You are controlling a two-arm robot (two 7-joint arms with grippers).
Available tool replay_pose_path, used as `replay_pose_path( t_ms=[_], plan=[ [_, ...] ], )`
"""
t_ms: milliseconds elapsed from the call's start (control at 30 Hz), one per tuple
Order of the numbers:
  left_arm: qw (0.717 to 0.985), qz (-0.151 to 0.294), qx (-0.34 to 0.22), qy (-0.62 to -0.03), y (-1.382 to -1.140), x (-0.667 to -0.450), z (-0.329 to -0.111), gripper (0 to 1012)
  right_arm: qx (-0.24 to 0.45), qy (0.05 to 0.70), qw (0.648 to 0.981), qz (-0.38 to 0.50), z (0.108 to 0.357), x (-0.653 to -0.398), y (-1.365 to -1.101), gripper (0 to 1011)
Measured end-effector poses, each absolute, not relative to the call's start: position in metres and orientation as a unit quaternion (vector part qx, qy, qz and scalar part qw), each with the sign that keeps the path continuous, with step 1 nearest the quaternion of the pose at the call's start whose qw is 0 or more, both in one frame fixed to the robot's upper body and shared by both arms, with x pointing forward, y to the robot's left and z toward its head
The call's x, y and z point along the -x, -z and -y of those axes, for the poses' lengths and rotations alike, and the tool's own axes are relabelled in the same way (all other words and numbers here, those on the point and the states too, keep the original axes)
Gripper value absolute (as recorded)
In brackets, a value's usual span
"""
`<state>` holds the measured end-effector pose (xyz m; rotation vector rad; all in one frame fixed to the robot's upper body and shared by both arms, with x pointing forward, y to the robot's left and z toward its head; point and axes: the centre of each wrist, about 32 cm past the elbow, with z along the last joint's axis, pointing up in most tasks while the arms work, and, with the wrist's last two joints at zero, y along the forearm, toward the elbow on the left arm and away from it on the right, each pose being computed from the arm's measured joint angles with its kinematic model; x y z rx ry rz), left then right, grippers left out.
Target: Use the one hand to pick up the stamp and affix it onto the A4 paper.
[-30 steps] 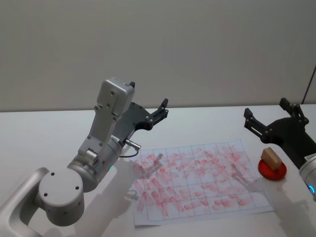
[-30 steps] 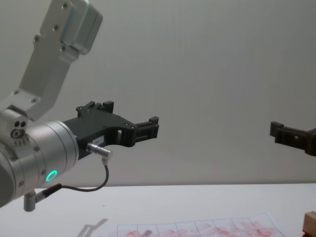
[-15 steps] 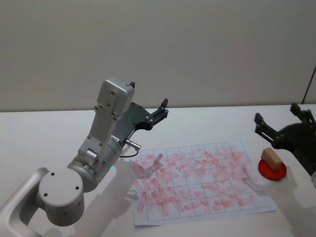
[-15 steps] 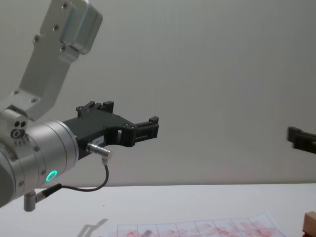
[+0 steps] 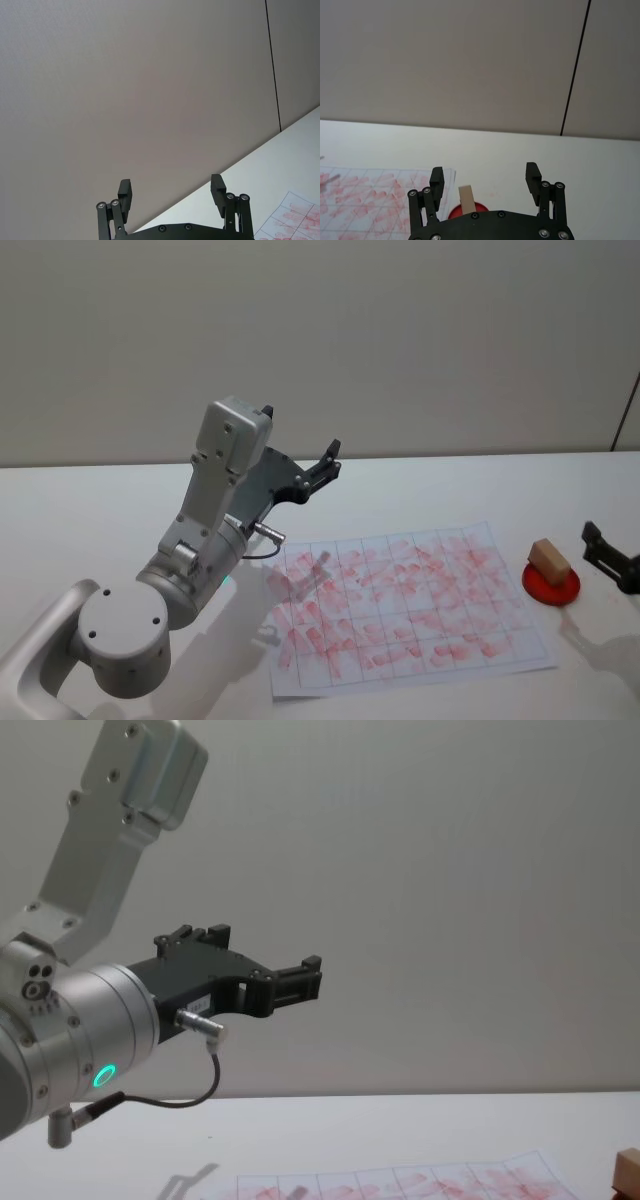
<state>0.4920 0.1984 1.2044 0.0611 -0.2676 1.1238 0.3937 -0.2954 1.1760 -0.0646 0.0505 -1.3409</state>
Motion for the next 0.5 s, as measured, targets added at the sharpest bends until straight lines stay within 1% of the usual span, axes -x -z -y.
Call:
replay_pose_path(
  t_ms=[233, 333, 367, 500],
  plan=[
    [0.837, 0.126, -0.029, -0.531, -1.204, -0.492, -0.198, 1001, 0.057, 0.615, 0.785, -0.052, 0.307, -0.396, -1.174, 1001],
    [0.837, 0.126, -0.029, -0.531, -1.204, -0.492, -0.198, 1001, 0.065, 0.609, 0.788, -0.059, 0.310, -0.401, -1.173, 1001],
    [0.837, 0.126, -0.029, -0.531, -1.204, -0.492, -0.198, 1001, 0.074, 0.601, 0.793, -0.067, 0.312, -0.408, -1.173, 1001],
    [0.837, 0.126, -0.029, -0.531, -1.204, -0.492, -0.198, 1001, 0.086, 0.591, 0.799, -0.077, 0.313, -0.416, -1.172, 1001]
  ],
)
